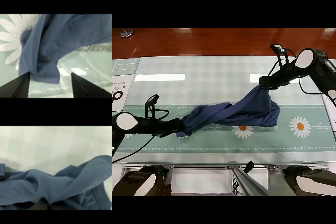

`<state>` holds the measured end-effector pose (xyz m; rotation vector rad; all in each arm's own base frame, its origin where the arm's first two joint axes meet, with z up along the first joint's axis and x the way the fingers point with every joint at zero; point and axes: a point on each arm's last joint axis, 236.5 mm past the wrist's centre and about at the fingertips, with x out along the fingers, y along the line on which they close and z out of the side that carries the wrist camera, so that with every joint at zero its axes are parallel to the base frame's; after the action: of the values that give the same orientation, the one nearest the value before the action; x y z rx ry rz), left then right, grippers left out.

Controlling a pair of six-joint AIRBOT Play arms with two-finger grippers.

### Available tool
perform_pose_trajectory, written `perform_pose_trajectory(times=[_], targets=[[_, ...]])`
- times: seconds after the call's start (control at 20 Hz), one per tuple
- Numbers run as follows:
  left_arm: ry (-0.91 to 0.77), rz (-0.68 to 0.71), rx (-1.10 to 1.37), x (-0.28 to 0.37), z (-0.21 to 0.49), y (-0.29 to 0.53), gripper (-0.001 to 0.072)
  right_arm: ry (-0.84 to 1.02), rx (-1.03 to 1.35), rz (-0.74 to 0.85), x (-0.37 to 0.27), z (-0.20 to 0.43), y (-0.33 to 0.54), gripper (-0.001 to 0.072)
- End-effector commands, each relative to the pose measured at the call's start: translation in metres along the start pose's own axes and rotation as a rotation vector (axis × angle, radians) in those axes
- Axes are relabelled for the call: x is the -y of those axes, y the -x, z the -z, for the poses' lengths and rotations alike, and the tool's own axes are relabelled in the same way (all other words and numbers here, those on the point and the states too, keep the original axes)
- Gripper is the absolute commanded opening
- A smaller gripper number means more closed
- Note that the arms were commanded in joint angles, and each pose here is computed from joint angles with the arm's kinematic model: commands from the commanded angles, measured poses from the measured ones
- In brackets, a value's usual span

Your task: Fold the shirts.

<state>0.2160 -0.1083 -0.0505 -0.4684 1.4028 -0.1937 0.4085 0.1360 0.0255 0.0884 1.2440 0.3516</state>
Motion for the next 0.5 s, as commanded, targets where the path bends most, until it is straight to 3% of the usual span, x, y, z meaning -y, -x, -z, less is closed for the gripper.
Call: perform_pose_trajectory(times=[0.0,0.05,0.1,0.2,0.25,0.45], targets=[[0.007,-0.019,-0.014,-0.003,-0.004,-0.014,0.0594,0.000,0.005,0.001,0.000,-0.001,0.000,0.0023],[0.006,-0.025,-0.031,-0.004,-0.003,-0.020,0.0541,0.000,0.005,0.001,0.000,-0.001,0.000,0.0024],[0.005,-0.033,-0.056,-0.005,0.001,-0.026,0.0444,0.000,0.004,0.001,0.000,-0.001,0.000,0.0023],[-0.035,-0.032,-0.097,-0.004,0.008,-0.033,0.0070,0.001,0.004,0.001,0.000,-0.001,0.000,0.0023],[-0.074,-0.025,-0.102,-0.001,0.008,-0.031,0.0022,0.001,0.004,0.002,0.000,-0.001,0.000,0.0023],[-0.227,0.005,0.061,0.032,-0.040,0.013,0.0021,0.012,0.019,0.003,0.000,-0.004,0.000,0.0023]])
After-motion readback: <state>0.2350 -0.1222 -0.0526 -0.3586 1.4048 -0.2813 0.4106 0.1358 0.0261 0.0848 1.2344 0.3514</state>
